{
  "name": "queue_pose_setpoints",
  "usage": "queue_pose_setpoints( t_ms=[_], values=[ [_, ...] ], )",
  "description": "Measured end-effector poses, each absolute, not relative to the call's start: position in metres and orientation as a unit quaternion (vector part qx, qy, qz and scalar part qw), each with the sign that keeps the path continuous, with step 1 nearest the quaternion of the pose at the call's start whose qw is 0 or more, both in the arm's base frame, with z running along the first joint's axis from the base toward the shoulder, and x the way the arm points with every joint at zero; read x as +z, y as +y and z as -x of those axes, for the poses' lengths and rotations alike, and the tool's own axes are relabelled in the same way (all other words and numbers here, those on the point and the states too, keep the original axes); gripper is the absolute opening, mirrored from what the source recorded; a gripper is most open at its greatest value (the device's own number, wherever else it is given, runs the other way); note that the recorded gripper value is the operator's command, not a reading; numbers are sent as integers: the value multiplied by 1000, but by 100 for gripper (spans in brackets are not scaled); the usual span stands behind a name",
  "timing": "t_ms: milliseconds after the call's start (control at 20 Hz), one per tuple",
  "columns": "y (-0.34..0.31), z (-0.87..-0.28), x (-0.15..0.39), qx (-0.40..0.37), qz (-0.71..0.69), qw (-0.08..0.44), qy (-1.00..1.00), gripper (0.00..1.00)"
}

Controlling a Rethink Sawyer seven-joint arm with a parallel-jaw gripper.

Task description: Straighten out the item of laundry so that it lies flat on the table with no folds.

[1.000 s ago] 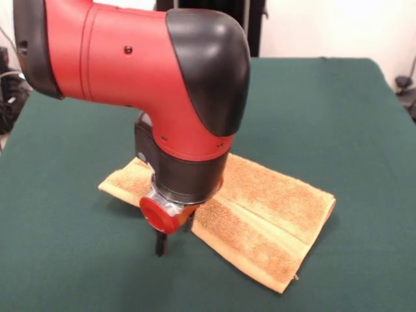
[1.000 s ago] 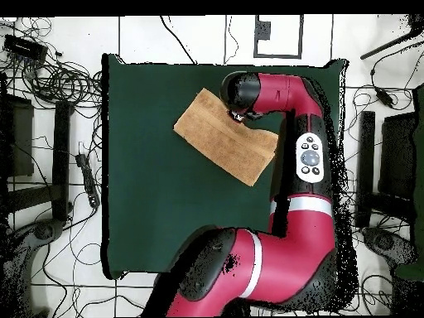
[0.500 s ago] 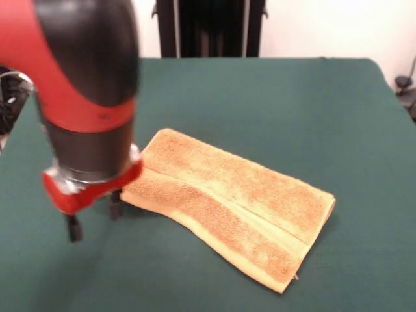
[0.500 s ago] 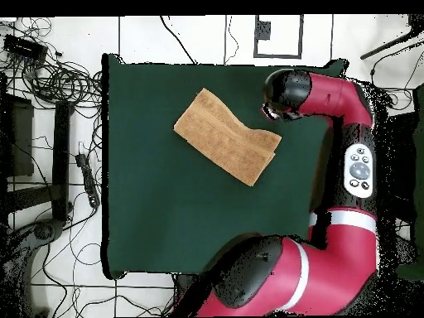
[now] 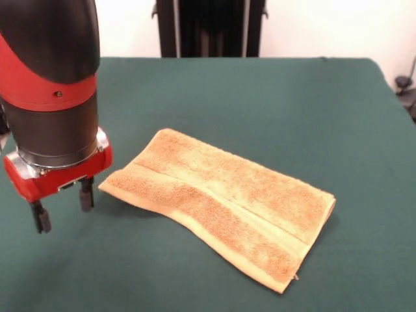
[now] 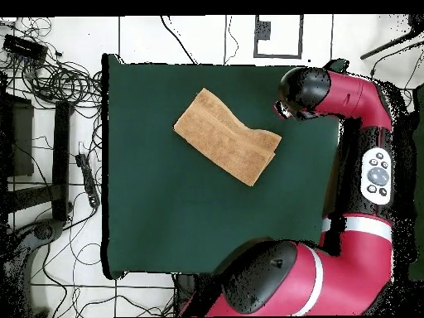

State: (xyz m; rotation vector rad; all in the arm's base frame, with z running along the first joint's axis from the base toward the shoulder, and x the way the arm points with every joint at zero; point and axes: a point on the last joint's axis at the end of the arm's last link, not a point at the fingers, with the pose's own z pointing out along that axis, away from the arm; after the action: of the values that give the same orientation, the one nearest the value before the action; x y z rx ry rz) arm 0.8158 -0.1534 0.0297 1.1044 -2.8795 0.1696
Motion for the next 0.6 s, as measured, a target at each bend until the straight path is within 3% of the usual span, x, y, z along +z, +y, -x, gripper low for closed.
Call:
queue_pose_setpoints(
  t_ms=[600],
  values=[
    [-148,-798,27,11,-350,82,-933,100]
  ],
)
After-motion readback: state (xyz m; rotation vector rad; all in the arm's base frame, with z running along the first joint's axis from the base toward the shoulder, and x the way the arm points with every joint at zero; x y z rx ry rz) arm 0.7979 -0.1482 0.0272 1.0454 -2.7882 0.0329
